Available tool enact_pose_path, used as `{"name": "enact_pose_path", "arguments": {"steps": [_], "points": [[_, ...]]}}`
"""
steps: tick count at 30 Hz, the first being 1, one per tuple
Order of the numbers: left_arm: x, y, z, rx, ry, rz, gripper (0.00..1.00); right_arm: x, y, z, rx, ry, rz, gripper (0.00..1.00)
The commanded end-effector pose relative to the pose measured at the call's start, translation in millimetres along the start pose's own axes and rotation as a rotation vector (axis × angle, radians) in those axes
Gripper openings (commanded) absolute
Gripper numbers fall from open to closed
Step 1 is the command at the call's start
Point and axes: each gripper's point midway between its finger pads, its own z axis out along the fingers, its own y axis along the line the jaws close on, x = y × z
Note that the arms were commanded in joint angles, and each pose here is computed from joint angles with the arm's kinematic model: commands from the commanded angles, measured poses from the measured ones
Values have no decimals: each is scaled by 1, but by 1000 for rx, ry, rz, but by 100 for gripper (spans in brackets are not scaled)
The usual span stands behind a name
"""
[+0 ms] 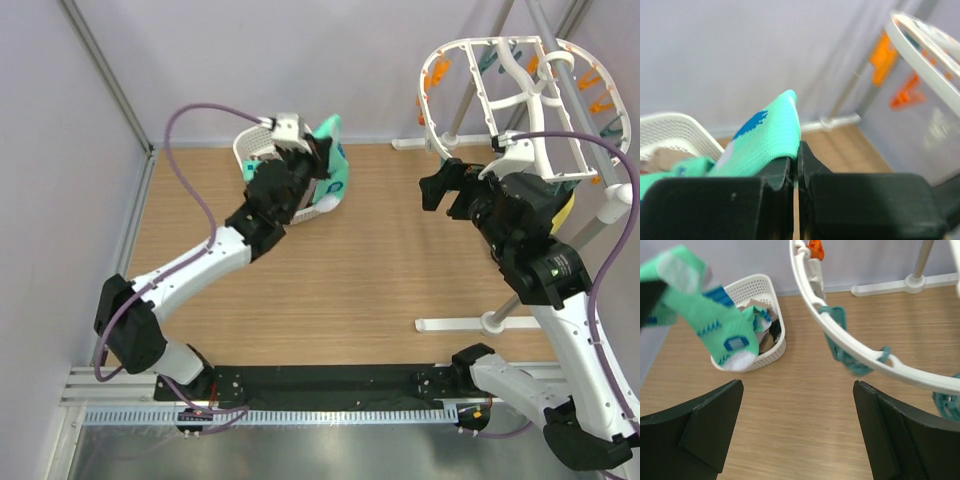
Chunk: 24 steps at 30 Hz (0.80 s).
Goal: Remove the socks clipped to the hanger
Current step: Place the sock in the bin.
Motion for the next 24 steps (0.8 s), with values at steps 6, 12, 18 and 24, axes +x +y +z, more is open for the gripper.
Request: {"name": "enact_pose_path", "arguments": {"steps": [6, 12, 18, 24], "points": [[-45, 108, 58, -207, 37, 101, 0, 16, 48, -42, -317, 102, 10, 100], [57, 189, 83, -373, 253, 64, 0, 22, 64, -49, -428, 71, 71, 100], [180, 215, 96, -342, 450, -54, 5, 32, 73, -44, -476, 103, 92, 100], [240, 225, 108, -319, 567, -112, 12, 14, 72, -61, -481, 52, 76, 100]]}}
